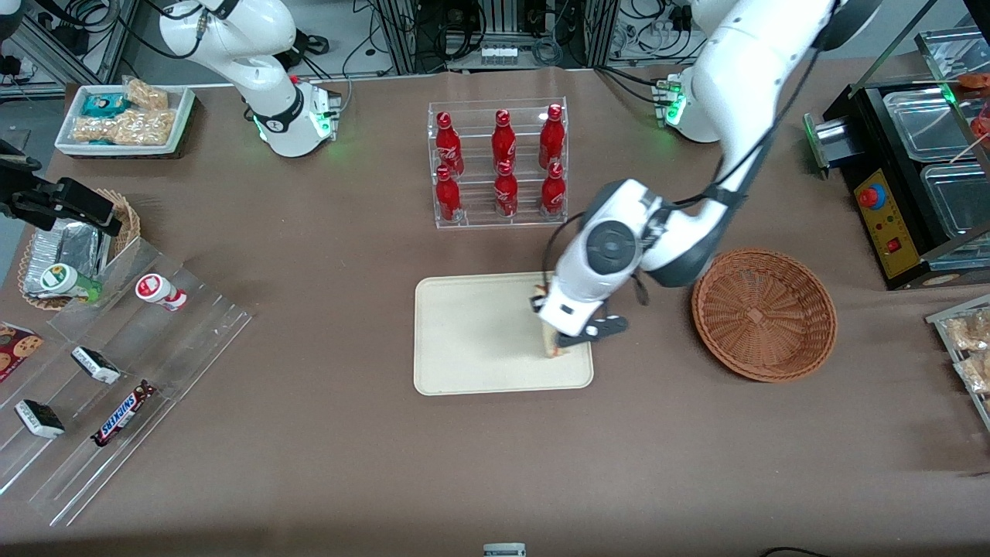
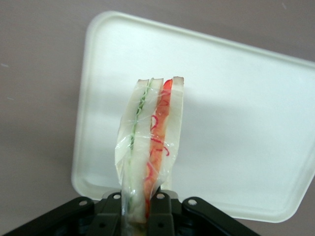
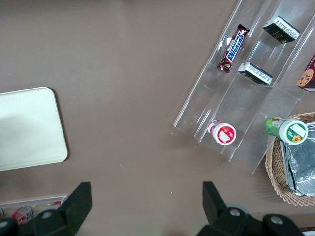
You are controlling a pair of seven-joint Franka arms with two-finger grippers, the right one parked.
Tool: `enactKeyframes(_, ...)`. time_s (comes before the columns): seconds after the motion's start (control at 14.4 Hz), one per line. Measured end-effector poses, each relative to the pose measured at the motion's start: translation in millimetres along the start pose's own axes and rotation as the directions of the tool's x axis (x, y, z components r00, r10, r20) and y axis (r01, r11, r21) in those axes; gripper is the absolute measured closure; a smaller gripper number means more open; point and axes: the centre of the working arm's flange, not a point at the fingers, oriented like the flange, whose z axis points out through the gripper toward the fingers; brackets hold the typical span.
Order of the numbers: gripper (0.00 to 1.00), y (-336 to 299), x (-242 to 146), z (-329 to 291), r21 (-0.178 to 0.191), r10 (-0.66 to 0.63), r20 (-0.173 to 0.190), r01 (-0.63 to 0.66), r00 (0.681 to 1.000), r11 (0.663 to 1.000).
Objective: Place sandwich from basket to tray
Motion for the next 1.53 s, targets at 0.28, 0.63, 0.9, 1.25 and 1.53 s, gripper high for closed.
enactKeyframes(0.28,0.85,45,-31,28,-0.053,0.081,-0.049,-0.084,0.995,0.995)
enactKeyframes(0.63,0.85,65,-41,63,0.000,0.135,-0.099,-0.136,0.986,0.991)
enactKeyframes(0.9,0.85,64,-36,73,0.008,0.115,-0.105,-0.115,0.988,0.993)
enactKeyframes(1.25,0.39,71,-30,48,-0.029,0.064,-0.150,-0.069,0.987,0.997)
enactKeyframes(1.53,0.00,66,-36,-41,0.022,0.054,-0.193,-0.051,0.980,0.998)
